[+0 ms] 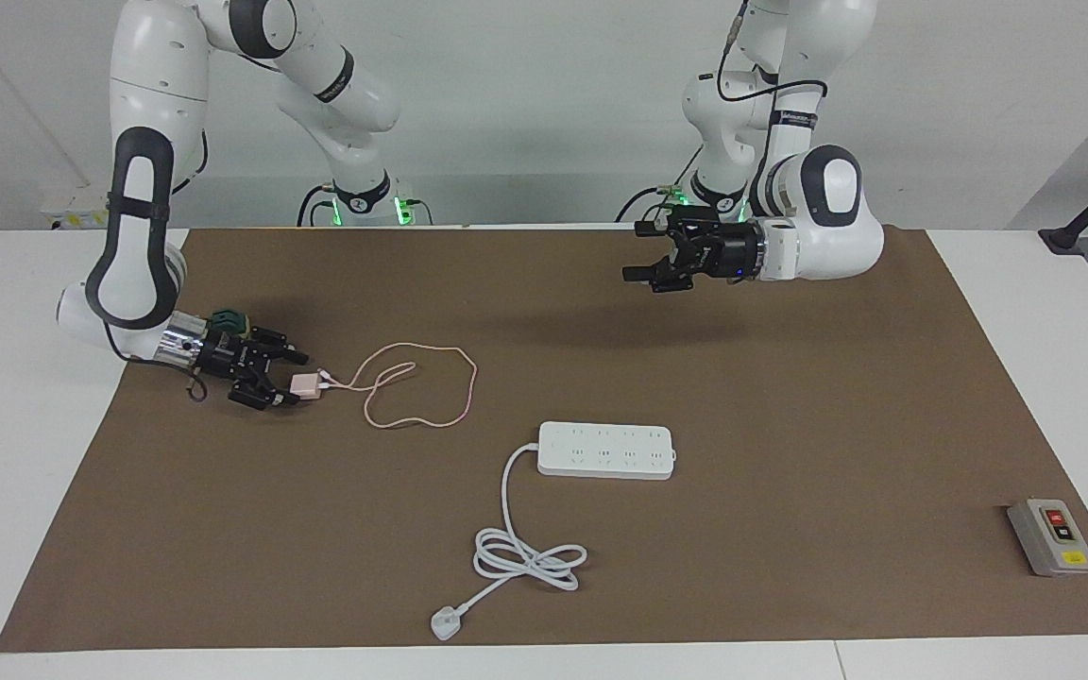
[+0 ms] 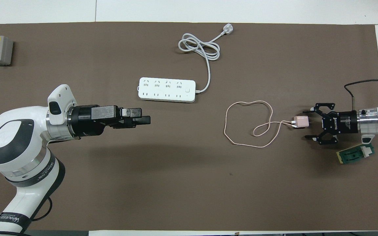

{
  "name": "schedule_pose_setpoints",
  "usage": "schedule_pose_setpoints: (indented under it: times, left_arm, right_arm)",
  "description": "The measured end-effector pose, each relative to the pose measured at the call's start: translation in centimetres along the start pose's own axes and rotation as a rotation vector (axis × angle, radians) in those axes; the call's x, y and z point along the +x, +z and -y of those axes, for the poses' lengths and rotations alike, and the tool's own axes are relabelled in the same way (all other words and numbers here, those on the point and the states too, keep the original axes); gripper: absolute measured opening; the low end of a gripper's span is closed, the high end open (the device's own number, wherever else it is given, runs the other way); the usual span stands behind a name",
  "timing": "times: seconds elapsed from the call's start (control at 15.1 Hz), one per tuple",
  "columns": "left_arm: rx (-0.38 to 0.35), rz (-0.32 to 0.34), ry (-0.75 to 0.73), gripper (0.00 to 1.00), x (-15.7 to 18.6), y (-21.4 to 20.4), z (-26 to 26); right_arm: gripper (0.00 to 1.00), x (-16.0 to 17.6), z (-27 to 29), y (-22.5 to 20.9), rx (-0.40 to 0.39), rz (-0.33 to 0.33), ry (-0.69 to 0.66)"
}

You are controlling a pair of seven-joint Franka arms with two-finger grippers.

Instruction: Plug charger into power strip

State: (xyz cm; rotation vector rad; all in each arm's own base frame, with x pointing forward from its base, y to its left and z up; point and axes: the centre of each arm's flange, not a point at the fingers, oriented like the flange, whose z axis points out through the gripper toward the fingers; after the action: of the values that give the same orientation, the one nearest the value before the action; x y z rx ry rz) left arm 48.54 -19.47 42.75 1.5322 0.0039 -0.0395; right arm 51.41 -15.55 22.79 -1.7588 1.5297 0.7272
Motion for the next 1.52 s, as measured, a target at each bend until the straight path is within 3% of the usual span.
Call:
schedule_pose_setpoints:
  times: [0.86, 1.39, 1.52]
  left_arm:
    - [-0.01, -0.028, 0.02, 1.0, -1.5, 0.2, 4.3]
    - [-0.016, -0.038, 0.016, 1.0, -1.3, 0.2, 6.9]
    - [-0.015, -0.042, 0.019, 1.0, -1.2, 0.1, 7.8]
  right_arm:
    - [0.83, 0.3, -0.2, 0.1, -0.003, 0.004, 0.007]
    - [0.66, 0.3, -0.2, 0.0, -0.003, 0.009, 0.008]
    - [0.54, 0.3, -0.2, 0.0, -0.004, 0.011, 0.008]
